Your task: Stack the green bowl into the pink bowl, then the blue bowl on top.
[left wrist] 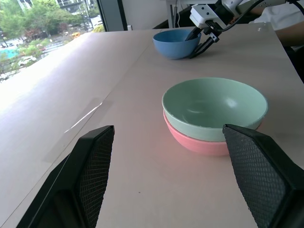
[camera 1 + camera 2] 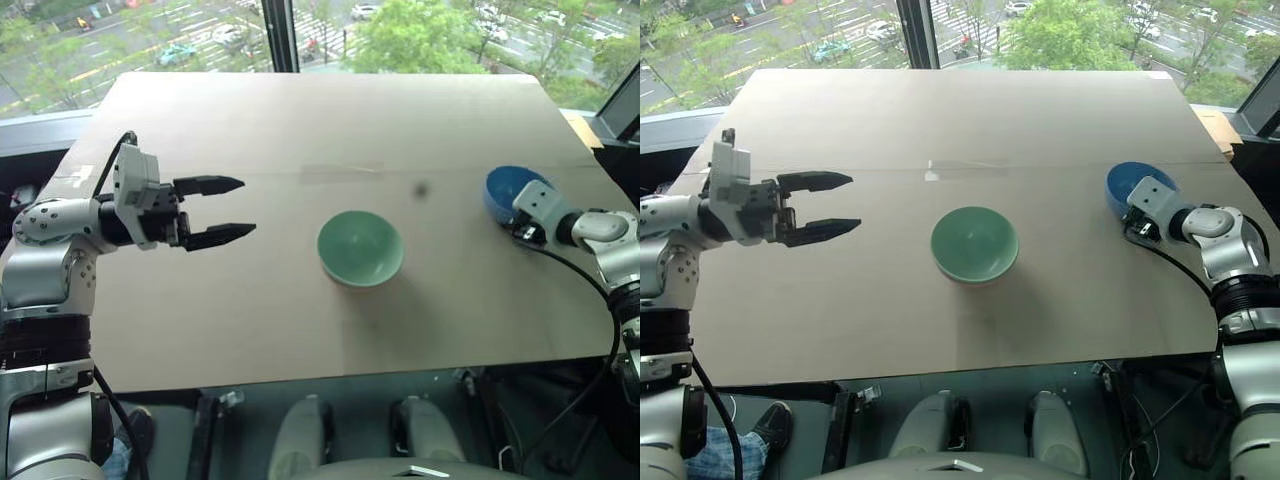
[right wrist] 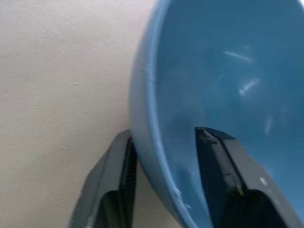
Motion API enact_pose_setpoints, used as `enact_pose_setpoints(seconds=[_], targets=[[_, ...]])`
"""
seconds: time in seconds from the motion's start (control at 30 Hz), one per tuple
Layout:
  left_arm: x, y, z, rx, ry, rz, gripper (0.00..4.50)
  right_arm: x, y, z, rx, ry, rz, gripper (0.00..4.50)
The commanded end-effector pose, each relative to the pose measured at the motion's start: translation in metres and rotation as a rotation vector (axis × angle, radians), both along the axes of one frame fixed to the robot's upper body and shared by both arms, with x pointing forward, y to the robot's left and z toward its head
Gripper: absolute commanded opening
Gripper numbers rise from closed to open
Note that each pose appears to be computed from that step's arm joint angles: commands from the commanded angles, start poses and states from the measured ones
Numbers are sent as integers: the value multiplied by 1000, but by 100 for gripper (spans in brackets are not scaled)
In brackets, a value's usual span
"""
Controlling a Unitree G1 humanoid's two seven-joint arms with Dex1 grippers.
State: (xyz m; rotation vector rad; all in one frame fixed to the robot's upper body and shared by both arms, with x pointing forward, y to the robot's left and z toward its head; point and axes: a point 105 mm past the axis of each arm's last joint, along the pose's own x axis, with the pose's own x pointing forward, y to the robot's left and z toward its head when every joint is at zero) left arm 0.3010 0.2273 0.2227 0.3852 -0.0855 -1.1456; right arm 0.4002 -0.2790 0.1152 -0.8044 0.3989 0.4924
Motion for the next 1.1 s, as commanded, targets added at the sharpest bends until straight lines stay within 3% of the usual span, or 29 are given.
enact_pose_setpoints(seconds=[0.03, 0.07, 0.2, 0.33, 0.53, 0.7, 1.1], targets=[[-5, 2, 14, 5, -63, 12, 386, 5, 1, 16, -12, -43, 25, 46], [-6, 2, 13, 6, -58, 10, 386, 5, 0, 16, -16, -44, 28, 9], [-6, 2, 12, -11, -38, 13, 386, 2, 4, 13, -50, -35, 73, 9], [-2, 2, 8, -9, -36, 25, 386, -6, 30, 32, -90, -77, 188, 9], [1, 2, 3, -3, -30, 22, 386, -52, 110, 79, -52, -109, 467, 9], [6, -1, 1, 6, -26, 7, 386, -96, 166, 92, -51, -87, 651, 9], [14, -7, 0, 20, -28, -34, 386, -135, 238, 110, 28, -164, 821, 9]])
